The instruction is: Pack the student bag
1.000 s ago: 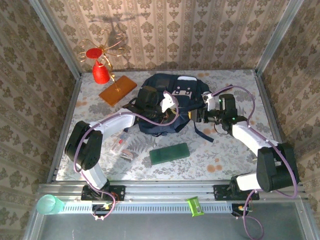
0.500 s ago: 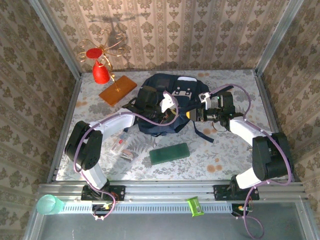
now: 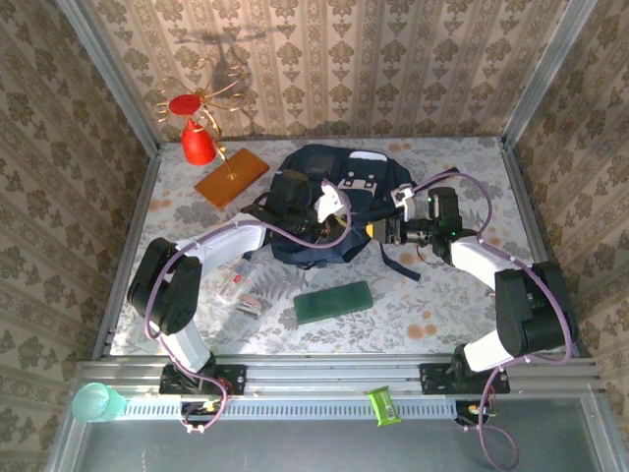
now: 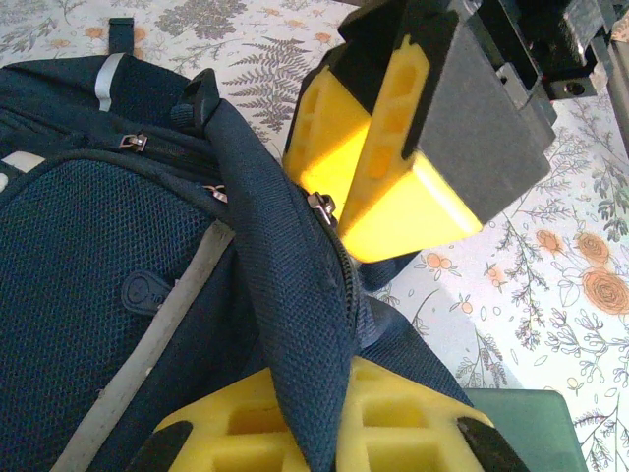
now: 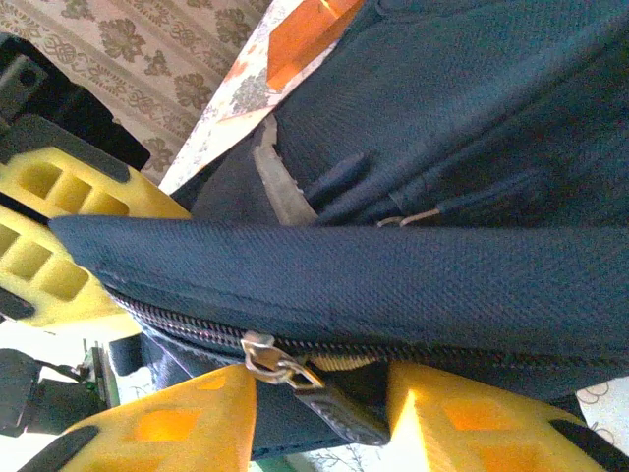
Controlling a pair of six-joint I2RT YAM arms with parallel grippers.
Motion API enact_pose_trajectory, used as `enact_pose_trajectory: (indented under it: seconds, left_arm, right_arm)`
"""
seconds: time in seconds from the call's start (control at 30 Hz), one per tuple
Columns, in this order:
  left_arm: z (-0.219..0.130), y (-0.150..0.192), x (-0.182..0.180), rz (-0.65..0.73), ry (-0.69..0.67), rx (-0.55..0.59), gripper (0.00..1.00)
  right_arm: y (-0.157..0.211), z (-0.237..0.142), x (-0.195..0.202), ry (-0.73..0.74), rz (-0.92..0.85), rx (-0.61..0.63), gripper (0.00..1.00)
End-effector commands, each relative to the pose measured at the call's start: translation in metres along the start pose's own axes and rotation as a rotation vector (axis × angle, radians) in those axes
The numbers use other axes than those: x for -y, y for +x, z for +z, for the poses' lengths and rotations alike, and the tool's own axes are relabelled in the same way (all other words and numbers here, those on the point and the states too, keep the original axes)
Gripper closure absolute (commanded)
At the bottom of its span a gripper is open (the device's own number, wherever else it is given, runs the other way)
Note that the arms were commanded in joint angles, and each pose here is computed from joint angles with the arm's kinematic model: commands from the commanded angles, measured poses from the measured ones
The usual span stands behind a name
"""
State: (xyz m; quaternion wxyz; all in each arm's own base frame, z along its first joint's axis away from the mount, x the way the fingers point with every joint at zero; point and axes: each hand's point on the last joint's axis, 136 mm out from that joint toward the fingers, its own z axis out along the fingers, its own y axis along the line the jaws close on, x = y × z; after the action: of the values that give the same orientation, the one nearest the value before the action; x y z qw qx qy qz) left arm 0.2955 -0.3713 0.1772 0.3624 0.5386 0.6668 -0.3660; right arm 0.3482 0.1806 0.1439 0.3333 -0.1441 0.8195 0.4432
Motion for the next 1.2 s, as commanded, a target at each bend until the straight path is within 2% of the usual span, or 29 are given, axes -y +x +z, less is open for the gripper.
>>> enact_pose_trajectory:
  seconds: [0.0,0.17,0.3,0.4,0.53,0.7,0.8,0.93,1.17]
  left_arm:
    - [-0.021,-0.057,0.013,0.125,0.027,0.149,1.00]
    - [-0.021,-0.058,0.013,0.125,0.026,0.152,1.00]
    - [-0.021,-0.059,0.013,0.126,0.025,0.156,1.00]
    - [-0.021,-0.060,0.013,0.123,0.025,0.161,1.00]
    - [-0.022,-0.062,0.012,0.111,0.025,0.174,1.00]
    - [-0.023,-0.063,0.011,0.103,0.017,0.186,1.00]
    - [-0.024,-0.064,0.010,0.100,0.016,0.189,1.00]
    - [-0.027,-0.064,0.013,0.102,0.024,0.199,1.00]
    - [-0.032,-0.065,0.025,0.133,0.080,0.215,1.00]
  right_arm:
    - [0.004,-0.001,-0.003,-0.010,0.004,0.005,0.55]
    - [0.002,-0.001,-0.003,-0.015,-0.003,0.016,0.55]
    - [-0.001,0.002,-0.006,-0.050,-0.002,0.025,0.60]
    - [-0.002,0.003,-0.008,-0.068,0.001,0.035,0.68]
    - [-0.003,0.000,-0.007,-0.054,0.001,0.052,0.83]
    - [-0.001,-0.007,-0.006,-0.009,0.004,0.089,0.94]
    - [0.000,-0.011,0.004,0.071,0.025,0.110,1.00]
    - [0.001,-0.026,0.035,0.299,0.081,0.133,1.00]
    - [0.004,-0.048,0.068,0.582,0.101,0.148,1.00]
